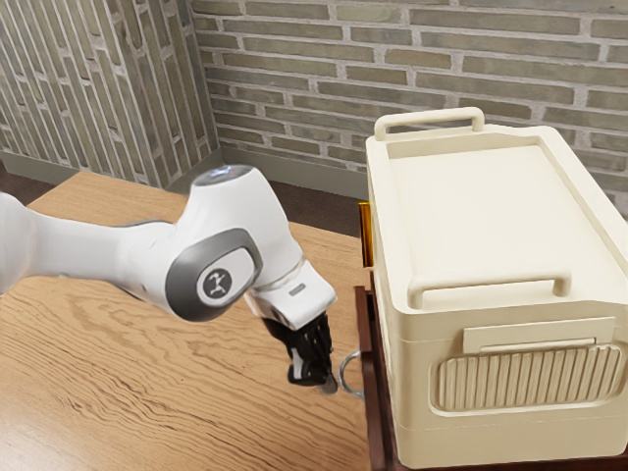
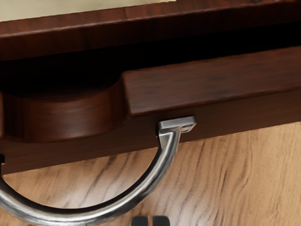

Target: Push the drawer handle with one arm to close the drawer

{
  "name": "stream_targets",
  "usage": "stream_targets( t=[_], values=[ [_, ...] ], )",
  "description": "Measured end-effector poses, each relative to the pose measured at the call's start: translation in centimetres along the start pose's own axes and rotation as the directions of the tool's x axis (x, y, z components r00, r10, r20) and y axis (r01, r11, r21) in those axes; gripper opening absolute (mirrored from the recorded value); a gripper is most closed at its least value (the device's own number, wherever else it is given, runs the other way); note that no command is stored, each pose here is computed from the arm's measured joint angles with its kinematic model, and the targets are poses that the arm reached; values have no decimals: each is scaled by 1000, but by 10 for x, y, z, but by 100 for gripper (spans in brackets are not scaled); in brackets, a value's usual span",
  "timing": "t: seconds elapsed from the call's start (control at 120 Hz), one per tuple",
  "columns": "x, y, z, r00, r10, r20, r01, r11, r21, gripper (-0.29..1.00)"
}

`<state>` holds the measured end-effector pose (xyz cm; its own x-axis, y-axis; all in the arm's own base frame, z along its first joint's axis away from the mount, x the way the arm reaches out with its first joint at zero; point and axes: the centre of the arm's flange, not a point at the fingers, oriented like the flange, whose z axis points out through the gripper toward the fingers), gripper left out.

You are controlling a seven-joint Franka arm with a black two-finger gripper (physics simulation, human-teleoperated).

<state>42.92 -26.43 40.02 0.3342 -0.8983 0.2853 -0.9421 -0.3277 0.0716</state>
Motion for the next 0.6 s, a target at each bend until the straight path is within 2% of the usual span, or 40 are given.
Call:
stream_targets(
  t=[0.175, 0.25, 0.317, 0.45, 0.542, 0.6],
  values=[
    [20, -7, 13, 1000, -2, -23, 1, 1000, -21, -8],
    [13, -15, 13, 999, -26, -19, 25, 1000, -14, -9],
    [-15, -6, 17, 998, -57, 20, 58, 998, -9, -8],
    [-70, -7, -60, 989, -148, -5, 148, 980, 136, -8],
    [-93, -8, -115, 986, -164, 16, 155, 956, 251, 12],
    [-91, -12, -176, 982, -190, -18, 186, 934, 305, 25]
  ],
)
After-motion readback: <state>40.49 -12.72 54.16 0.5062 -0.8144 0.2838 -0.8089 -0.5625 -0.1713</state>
